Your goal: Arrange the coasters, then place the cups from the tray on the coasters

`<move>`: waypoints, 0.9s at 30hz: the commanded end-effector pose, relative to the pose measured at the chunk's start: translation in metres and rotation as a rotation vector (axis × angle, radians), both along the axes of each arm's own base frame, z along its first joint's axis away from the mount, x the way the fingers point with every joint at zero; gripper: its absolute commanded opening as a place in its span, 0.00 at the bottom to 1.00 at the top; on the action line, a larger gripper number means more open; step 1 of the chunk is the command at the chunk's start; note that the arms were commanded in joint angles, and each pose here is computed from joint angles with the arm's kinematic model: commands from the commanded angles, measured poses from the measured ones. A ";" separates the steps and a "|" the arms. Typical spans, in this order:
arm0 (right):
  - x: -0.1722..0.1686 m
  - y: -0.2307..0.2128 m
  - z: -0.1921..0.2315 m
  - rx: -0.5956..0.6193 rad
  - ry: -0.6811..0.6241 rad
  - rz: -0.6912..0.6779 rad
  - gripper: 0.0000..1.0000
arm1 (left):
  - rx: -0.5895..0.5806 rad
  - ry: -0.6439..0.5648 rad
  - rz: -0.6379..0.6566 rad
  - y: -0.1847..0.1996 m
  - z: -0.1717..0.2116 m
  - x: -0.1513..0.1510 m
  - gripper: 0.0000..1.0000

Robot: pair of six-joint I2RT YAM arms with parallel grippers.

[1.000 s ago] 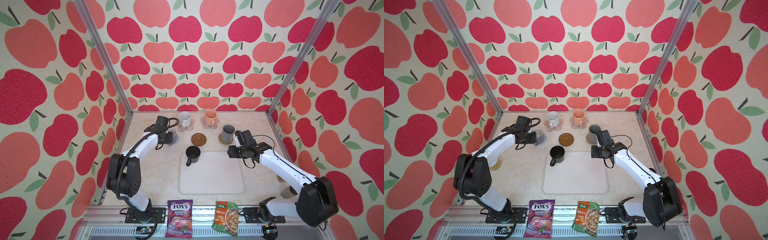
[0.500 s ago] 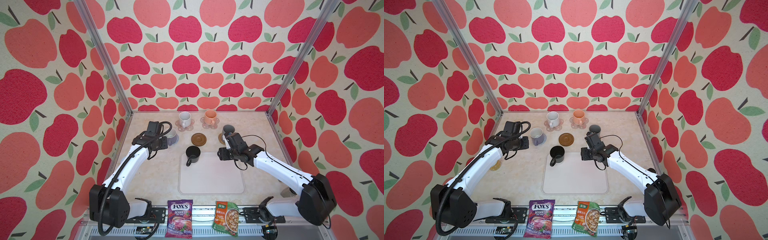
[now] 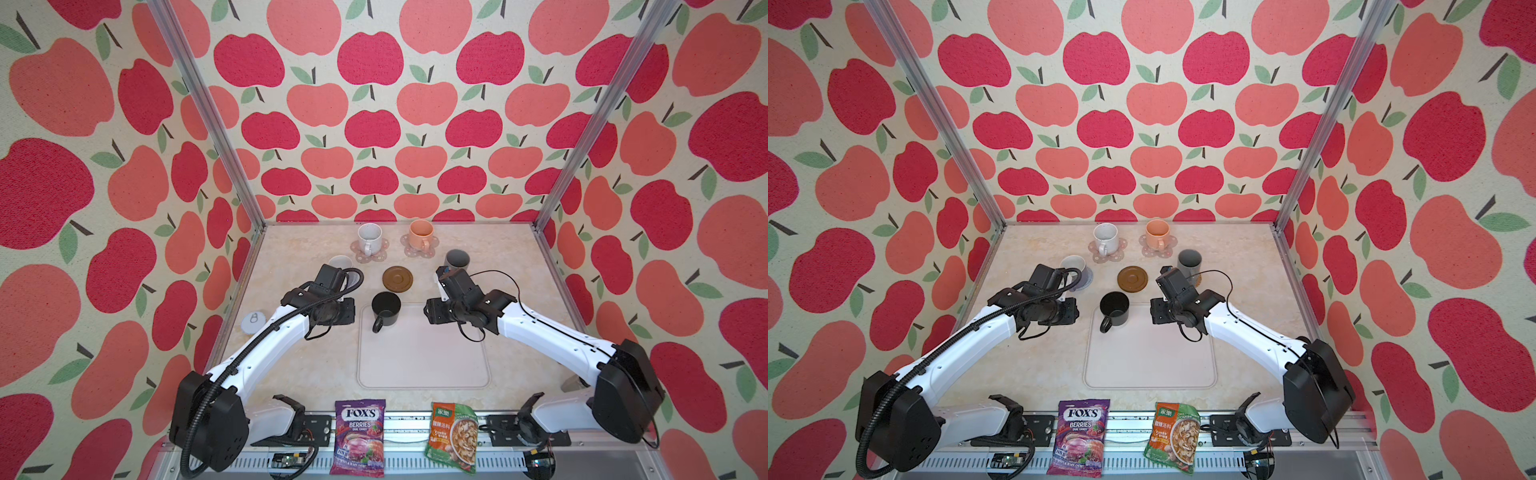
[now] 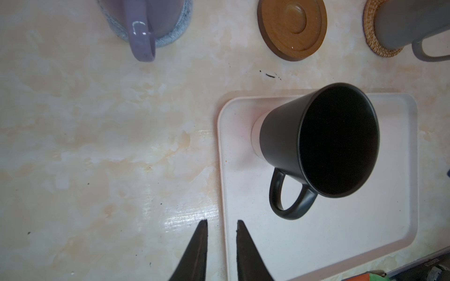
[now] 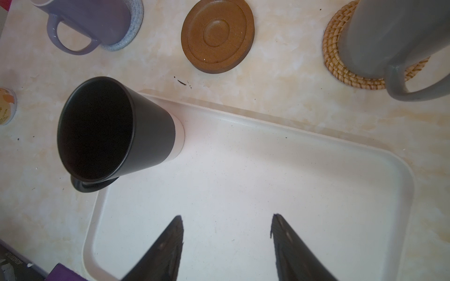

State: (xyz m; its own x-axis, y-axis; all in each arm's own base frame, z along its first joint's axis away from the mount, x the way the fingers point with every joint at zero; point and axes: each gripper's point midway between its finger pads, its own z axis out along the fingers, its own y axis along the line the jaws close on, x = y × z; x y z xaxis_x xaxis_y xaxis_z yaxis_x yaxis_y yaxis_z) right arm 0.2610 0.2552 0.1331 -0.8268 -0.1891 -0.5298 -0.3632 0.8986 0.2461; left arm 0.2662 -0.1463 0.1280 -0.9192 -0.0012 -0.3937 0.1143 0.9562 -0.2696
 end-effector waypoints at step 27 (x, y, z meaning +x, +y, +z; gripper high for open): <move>-0.002 0.001 0.004 0.000 0.008 -0.007 0.61 | -0.065 0.134 -0.128 -0.077 -0.041 -0.014 0.21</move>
